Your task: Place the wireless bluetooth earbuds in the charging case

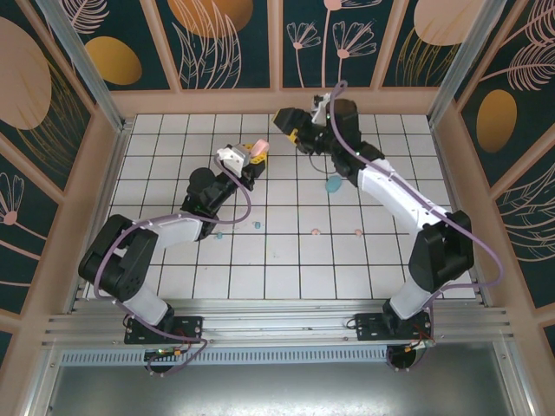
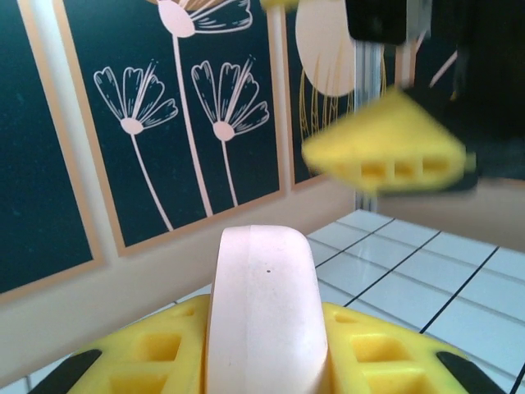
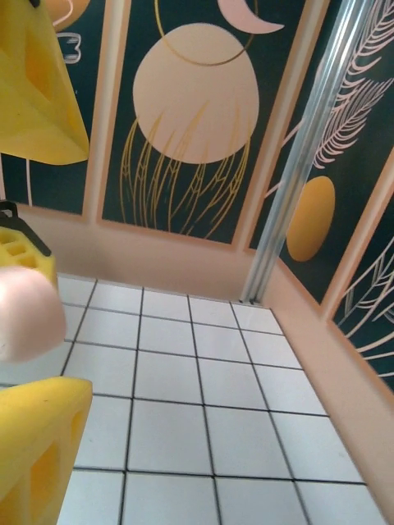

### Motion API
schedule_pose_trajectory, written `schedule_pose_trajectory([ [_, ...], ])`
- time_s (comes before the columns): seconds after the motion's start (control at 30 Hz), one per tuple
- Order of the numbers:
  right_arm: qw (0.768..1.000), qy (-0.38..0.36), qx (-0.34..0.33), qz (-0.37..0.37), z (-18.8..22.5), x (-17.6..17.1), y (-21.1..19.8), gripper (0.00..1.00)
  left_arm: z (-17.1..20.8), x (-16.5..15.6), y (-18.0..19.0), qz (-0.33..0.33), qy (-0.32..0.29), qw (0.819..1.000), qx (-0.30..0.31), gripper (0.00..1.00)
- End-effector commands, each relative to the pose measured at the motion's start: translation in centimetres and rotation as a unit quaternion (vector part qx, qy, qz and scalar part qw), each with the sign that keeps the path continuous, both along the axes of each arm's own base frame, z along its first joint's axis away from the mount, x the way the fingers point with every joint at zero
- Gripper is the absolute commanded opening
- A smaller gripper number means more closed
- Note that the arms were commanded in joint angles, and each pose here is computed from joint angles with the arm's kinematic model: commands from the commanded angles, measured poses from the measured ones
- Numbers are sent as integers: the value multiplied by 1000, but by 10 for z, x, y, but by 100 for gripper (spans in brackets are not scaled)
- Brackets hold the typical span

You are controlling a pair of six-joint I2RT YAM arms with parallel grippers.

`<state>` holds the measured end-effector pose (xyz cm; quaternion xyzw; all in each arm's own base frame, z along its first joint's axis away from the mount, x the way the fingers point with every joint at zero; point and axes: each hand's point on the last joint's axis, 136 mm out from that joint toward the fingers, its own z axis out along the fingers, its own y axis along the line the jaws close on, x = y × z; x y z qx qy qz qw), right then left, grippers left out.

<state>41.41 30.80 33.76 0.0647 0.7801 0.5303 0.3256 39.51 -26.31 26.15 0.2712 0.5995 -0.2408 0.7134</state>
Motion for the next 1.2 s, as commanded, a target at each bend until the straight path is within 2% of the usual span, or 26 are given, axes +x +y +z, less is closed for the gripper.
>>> schedule_pose_trajectory([
  [0.0,997,19,-53,44,-4,-20,2,68,9,-5,1,8,-64,995,79,28],
  [0.23,994,64,-38,83,-26,-25,19,62,13,-5,5,29,-133,977,165,29],
  [0.47,988,85,-32,124,-31,-24,45,61,17,-11,7,33,-161,971,174,30],
  [0.63,986,103,-42,121,-42,-20,46,59,22,-15,11,42,-176,968,172,30],
  [0.87,985,123,-21,122,-47,-20,50,52,25,-14,14,56,-190,963,181,30],
  [1.17,978,154,-24,139,-61,-31,61,52,23,-4,22,99,-196,951,218,29],
])
